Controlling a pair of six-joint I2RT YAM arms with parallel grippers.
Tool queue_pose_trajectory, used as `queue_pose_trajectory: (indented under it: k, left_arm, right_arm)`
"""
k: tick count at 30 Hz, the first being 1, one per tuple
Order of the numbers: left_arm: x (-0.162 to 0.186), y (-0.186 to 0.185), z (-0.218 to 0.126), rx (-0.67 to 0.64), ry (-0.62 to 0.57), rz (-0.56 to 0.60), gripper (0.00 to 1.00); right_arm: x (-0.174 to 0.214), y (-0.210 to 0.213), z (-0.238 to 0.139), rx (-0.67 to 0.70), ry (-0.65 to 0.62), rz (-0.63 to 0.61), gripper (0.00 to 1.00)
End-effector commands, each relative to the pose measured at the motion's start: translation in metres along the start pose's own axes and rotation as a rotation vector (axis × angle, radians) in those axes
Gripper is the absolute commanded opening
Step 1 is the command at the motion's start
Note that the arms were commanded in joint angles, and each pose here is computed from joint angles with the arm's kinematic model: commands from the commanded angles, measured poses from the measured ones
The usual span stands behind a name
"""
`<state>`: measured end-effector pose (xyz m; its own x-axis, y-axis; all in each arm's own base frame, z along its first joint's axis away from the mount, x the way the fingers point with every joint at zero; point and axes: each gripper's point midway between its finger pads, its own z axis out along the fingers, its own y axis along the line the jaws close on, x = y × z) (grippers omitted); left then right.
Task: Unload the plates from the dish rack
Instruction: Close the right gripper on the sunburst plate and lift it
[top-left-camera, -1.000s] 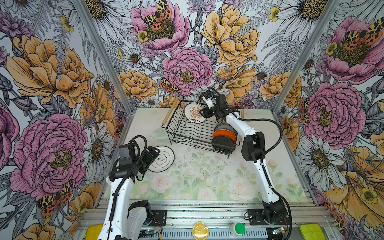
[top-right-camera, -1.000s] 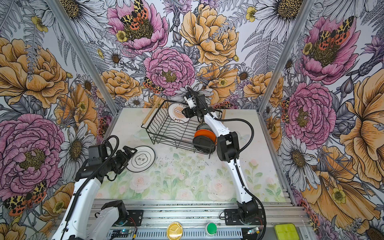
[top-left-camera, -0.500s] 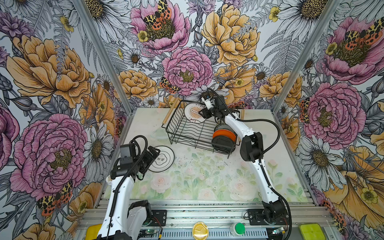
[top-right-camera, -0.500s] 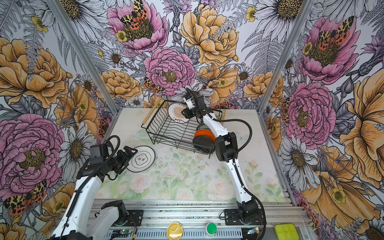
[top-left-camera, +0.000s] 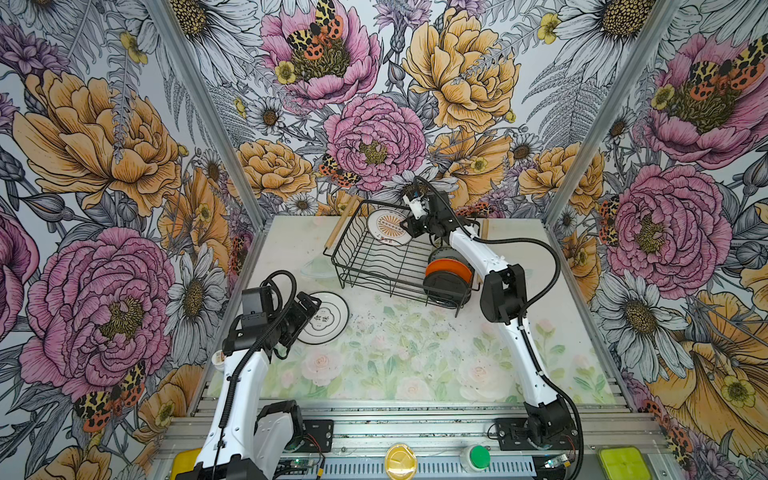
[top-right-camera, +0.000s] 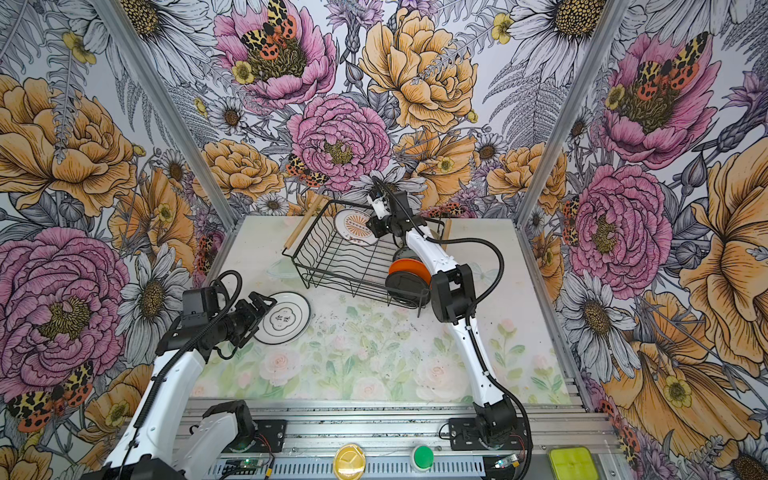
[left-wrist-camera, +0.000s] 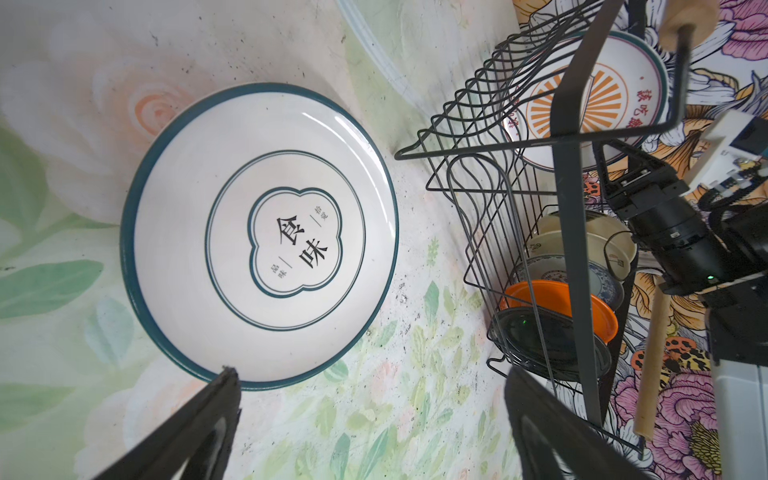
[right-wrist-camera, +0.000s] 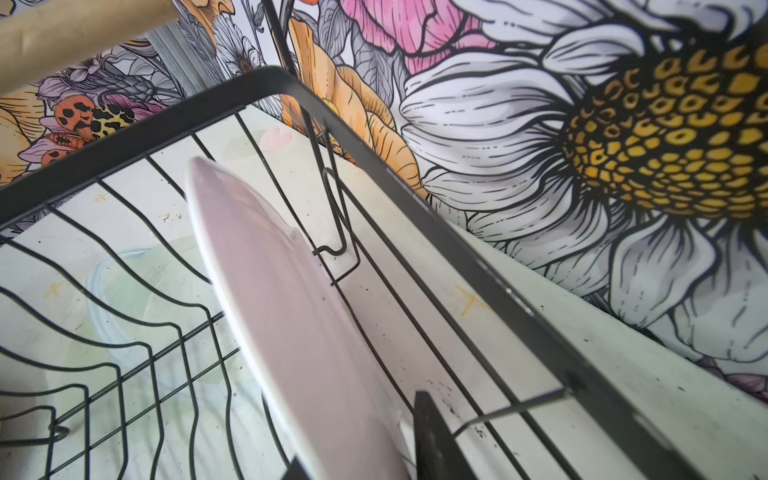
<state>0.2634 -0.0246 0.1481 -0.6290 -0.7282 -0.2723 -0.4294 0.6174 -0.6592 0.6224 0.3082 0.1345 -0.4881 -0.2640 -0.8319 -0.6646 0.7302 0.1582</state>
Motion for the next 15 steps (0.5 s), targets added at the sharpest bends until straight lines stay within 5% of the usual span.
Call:
queue_pose_trajectory:
  k: [1,15]
  left_arm:
    - [-0.002,0.001,0.004,0.003,-0.013,0.035,0.99]
    - [-0.001,0.003,0.007,-0.002,-0.003,0.028,0.99]
  right_arm:
    - [-0.004,0.012,-0.004,-0.011,-0.001,-0.040,0.29]
    - [-0.022,0.013,-0.017,0.076,-0.016,-0.148,0.18]
